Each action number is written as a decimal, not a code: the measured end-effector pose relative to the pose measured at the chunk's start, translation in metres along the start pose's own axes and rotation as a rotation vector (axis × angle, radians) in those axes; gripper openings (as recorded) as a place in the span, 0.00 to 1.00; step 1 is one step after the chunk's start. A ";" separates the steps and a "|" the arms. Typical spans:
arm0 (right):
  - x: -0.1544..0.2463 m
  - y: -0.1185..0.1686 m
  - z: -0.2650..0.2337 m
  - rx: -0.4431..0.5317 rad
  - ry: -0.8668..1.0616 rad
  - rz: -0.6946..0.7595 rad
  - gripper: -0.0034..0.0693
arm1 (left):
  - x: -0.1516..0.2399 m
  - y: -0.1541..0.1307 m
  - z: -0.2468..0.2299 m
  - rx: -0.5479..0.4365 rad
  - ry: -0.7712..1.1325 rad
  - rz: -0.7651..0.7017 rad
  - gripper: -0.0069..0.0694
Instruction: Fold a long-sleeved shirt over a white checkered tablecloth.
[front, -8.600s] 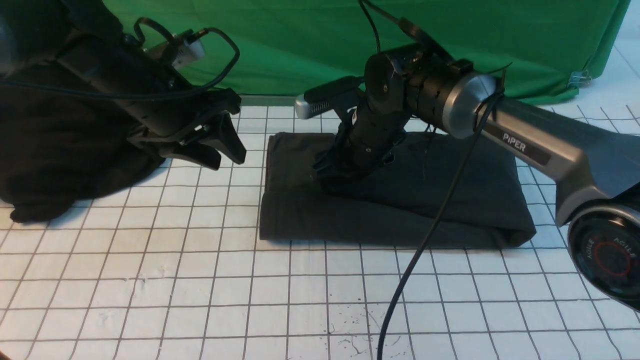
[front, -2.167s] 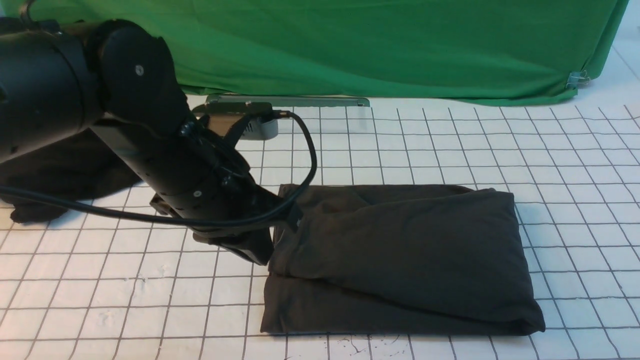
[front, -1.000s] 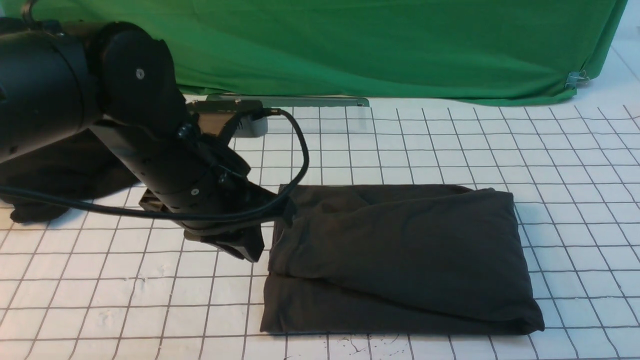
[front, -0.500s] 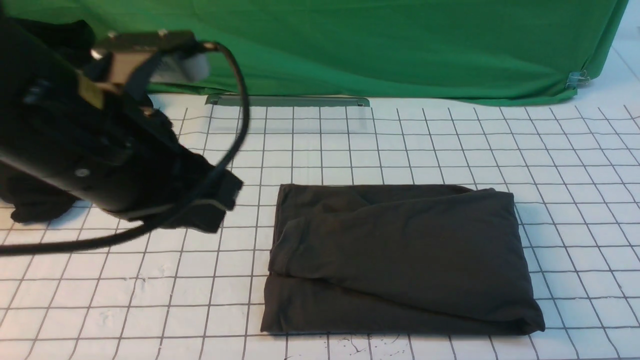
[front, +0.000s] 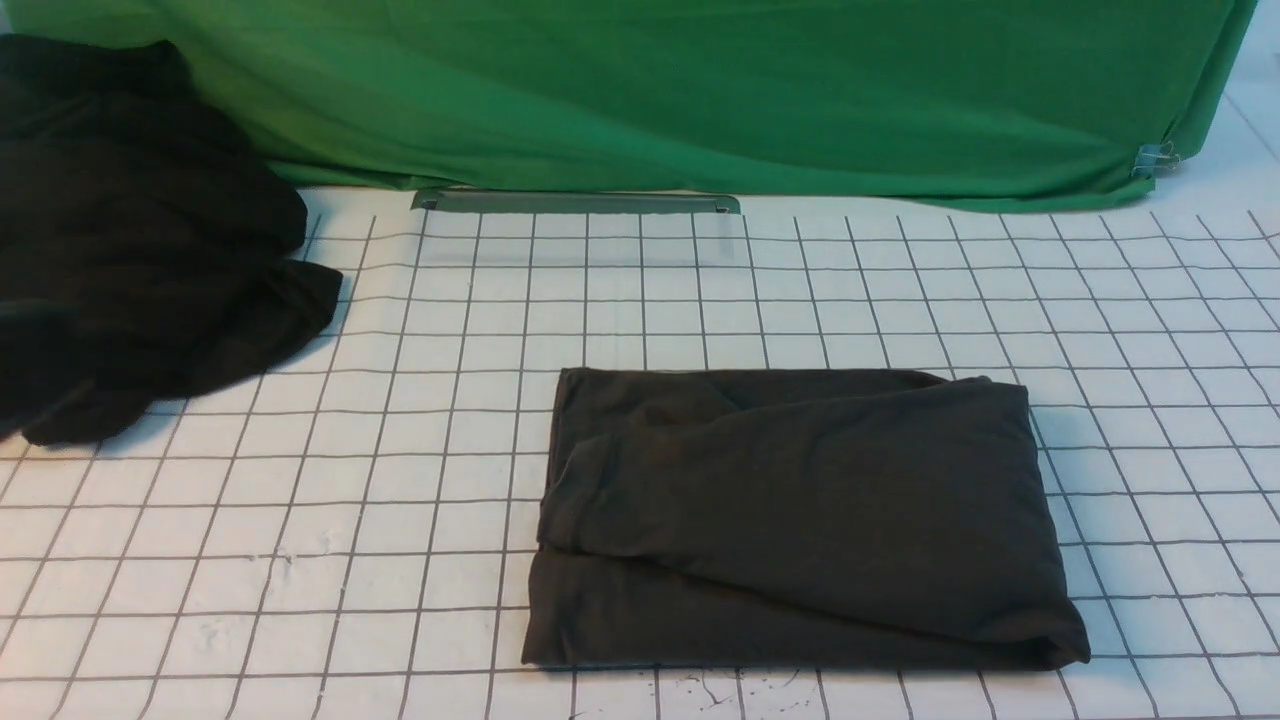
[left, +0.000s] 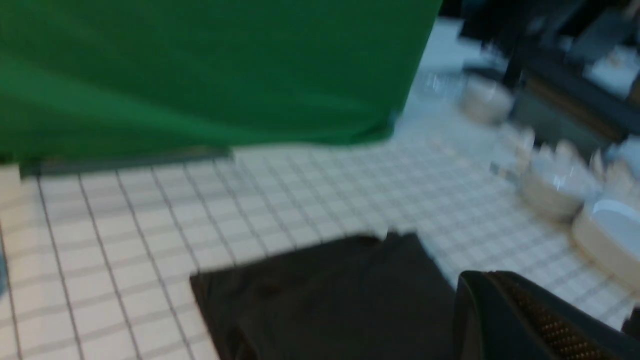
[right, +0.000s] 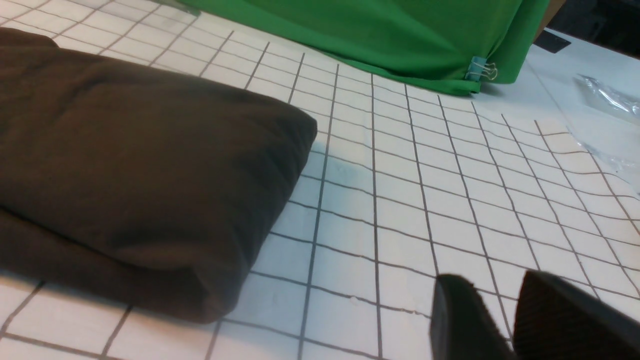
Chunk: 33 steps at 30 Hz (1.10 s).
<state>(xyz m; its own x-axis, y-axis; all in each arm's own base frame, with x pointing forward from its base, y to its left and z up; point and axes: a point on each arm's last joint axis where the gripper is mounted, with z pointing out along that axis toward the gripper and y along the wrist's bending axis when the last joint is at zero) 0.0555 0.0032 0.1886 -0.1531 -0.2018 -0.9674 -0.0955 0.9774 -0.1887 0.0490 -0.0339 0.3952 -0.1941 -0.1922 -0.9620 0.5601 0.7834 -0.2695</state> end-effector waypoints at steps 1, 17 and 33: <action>0.000 0.000 0.000 0.000 -0.001 0.000 0.29 | 0.008 0.002 -0.008 -0.061 -0.103 -0.018 0.08; 0.000 0.000 0.000 0.000 -0.001 0.000 0.33 | 0.058 0.018 -0.008 -0.126 0.045 0.038 0.09; 0.000 0.000 0.000 0.000 -0.002 0.000 0.37 | 0.079 0.033 0.006 -0.195 -0.031 0.110 0.09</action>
<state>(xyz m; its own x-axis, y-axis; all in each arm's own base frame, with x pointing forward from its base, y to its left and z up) 0.0555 0.0032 0.1888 -0.1511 -0.2017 -0.9677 -0.0952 0.9774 -0.1888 0.0568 -0.0270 0.3096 -0.1136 -0.1150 -0.9869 0.4097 0.8995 -0.1520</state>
